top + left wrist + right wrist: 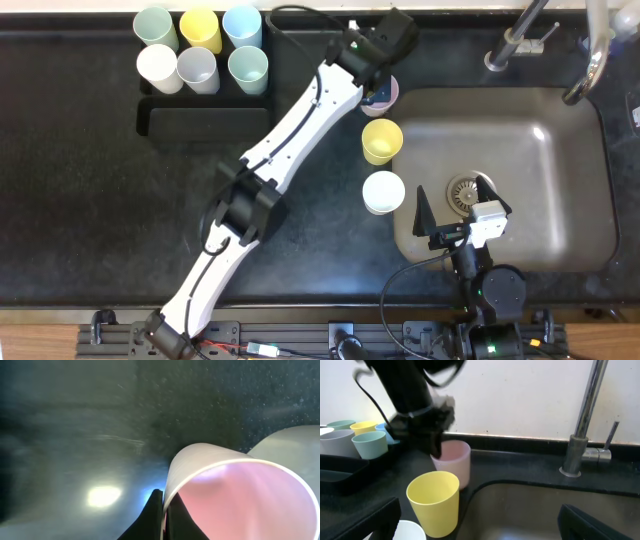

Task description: Store Cups

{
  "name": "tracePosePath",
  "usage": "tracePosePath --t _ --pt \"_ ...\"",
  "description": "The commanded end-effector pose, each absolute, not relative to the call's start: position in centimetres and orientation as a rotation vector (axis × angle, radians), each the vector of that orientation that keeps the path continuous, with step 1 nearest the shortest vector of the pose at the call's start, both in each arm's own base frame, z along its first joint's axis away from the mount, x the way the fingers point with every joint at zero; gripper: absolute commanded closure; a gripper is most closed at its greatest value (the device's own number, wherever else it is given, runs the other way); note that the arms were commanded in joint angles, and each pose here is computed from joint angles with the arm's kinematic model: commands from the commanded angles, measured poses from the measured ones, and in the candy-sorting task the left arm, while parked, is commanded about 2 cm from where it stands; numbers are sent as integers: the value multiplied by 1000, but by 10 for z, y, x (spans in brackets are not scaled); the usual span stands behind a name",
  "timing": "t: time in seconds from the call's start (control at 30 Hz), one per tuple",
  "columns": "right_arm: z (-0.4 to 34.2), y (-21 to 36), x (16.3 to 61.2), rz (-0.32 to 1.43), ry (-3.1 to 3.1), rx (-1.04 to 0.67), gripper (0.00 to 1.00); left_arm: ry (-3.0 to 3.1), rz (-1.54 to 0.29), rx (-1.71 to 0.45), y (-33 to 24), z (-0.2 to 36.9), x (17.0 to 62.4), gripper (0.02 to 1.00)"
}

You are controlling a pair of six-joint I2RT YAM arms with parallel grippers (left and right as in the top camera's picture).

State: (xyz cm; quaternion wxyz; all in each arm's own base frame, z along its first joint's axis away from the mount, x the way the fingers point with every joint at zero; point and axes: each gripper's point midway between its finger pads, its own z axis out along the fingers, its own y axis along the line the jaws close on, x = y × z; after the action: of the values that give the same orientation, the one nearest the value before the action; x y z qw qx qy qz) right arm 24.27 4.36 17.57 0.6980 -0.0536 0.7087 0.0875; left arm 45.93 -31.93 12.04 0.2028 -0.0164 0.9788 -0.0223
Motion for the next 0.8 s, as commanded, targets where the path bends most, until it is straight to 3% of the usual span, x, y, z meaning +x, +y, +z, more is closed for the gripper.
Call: tracePosePath --t 0.03,0.17,0.33,0.53,0.8 --pt "173 43 243 198 1579 -112 3 2464 -64 -142 -257 263 465 985" --pt "173 43 243 198 1578 -112 3 2337 -15 -268 -182 330 454 985" --pt "173 43 243 198 1578 -112 3 2286 63 -439 -76 357 423 985" --pt "173 43 243 198 1578 -112 3 2310 130 -548 22 334 387 985" --pt "173 43 243 198 1578 -112 5 2434 130 -463 73 273 380 985"
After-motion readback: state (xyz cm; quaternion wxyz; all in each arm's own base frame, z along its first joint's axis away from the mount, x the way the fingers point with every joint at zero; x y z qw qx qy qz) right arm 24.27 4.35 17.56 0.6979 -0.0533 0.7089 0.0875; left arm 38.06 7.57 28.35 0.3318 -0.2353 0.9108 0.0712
